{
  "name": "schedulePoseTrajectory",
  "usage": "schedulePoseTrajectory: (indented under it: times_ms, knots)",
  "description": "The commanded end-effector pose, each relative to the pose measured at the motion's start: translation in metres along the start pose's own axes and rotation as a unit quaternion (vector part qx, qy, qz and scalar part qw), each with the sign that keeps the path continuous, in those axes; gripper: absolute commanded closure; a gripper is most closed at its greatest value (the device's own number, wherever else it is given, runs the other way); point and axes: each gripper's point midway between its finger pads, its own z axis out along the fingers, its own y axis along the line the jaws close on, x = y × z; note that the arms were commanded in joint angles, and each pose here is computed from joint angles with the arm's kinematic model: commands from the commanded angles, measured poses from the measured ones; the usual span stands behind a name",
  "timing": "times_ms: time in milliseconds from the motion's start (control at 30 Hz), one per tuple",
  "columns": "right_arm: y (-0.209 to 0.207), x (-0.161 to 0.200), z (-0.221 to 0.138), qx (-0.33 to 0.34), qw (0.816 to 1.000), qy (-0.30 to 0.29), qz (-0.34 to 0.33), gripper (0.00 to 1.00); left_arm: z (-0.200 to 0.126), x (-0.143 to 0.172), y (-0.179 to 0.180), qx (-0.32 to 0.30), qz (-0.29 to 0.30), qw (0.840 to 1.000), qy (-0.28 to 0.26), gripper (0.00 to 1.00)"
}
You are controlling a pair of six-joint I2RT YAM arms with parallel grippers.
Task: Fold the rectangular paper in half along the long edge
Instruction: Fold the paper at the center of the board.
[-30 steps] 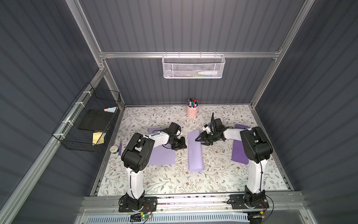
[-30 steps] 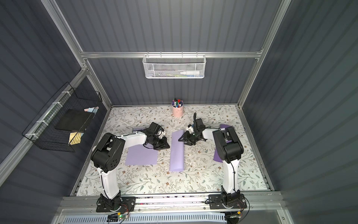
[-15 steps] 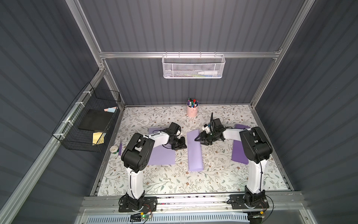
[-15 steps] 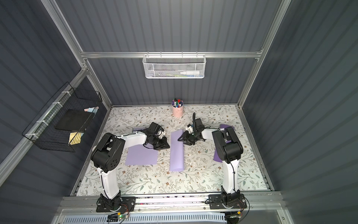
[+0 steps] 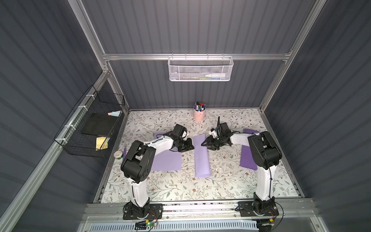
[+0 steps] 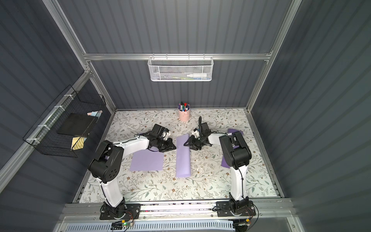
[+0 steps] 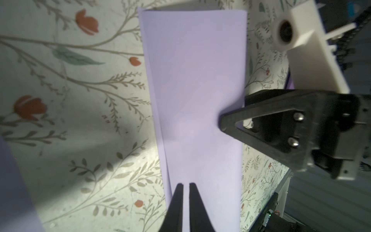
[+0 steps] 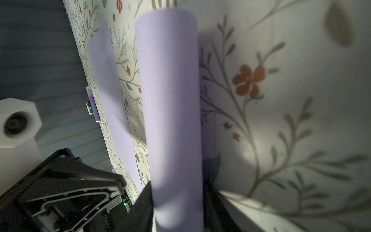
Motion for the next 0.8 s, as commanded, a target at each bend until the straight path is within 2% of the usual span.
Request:
schedulePoseTrajectory:
  times_ms: [0,333,767]
  knots:
    - [-0.041,0.017,0.011,0.075,0.996,0.018,0.039,0.59,0.003,-0.003,-0.022,0.023,0.009,1.0,-0.004,0.88]
    - [-0.041,0.017,0.011,0.075,0.996,0.018,0.038,0.59,0.036,0.016,-0.008,0.008,-0.001,0.999,0.034,0.89]
    - [-0.041,0.018,0.01,0.079,0.996,0.02,0.036,0.59,0.042,0.039,0.024,-0.043,-0.008,0.997,0.066,0.89]
